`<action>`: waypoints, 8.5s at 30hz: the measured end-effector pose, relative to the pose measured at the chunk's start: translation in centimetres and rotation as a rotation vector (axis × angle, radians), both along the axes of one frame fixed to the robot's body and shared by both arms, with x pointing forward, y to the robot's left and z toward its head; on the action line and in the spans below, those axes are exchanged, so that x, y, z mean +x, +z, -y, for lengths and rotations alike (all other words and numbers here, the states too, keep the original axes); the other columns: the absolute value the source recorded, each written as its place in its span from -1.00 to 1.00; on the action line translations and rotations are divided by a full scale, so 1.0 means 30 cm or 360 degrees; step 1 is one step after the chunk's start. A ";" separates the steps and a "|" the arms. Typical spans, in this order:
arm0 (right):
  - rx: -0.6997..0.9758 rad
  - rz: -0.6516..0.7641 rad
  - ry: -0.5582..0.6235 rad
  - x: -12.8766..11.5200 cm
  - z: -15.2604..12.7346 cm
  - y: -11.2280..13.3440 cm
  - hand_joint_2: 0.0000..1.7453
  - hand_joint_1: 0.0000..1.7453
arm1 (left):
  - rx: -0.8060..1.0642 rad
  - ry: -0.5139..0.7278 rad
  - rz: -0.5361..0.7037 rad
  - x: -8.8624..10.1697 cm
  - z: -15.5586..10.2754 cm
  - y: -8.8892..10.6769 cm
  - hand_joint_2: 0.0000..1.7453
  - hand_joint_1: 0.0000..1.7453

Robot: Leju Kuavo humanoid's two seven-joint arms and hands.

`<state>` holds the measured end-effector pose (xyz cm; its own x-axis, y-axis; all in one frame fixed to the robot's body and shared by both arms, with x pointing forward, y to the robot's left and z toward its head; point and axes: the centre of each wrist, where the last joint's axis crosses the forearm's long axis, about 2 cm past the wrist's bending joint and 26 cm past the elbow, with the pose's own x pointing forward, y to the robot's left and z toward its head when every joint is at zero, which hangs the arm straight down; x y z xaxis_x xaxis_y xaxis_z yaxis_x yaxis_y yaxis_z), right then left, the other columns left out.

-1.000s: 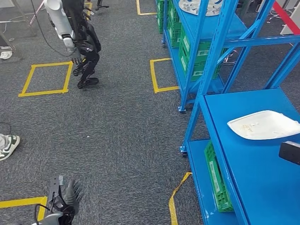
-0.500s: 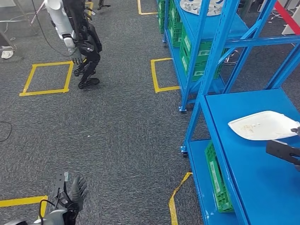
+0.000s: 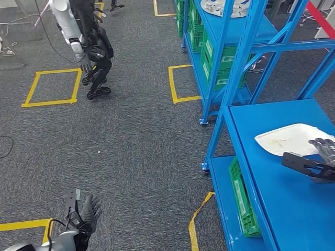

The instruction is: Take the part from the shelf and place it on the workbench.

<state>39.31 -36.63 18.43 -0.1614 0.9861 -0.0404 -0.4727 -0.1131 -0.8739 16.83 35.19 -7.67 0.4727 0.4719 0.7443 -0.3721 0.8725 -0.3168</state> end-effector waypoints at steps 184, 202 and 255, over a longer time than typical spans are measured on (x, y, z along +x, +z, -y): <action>0.1960 0.1260 -0.0012 -0.288 -0.411 0.064 1.00 1.00 | 0.0063 0.0006 -0.0016 -0.035 0.028 -0.017 -1.00 -1.00; 0.2620 0.0679 0.0362 -0.421 -0.483 0.174 1.00 1.00 | 0.0035 -0.0024 -0.0013 -0.018 0.033 -0.011 -1.00 -1.00; 0.2943 0.0099 0.0904 -0.419 -0.602 0.218 1.00 1.00 | 0.0061 -0.0094 0.0009 0.039 0.052 0.009 1.00 -1.00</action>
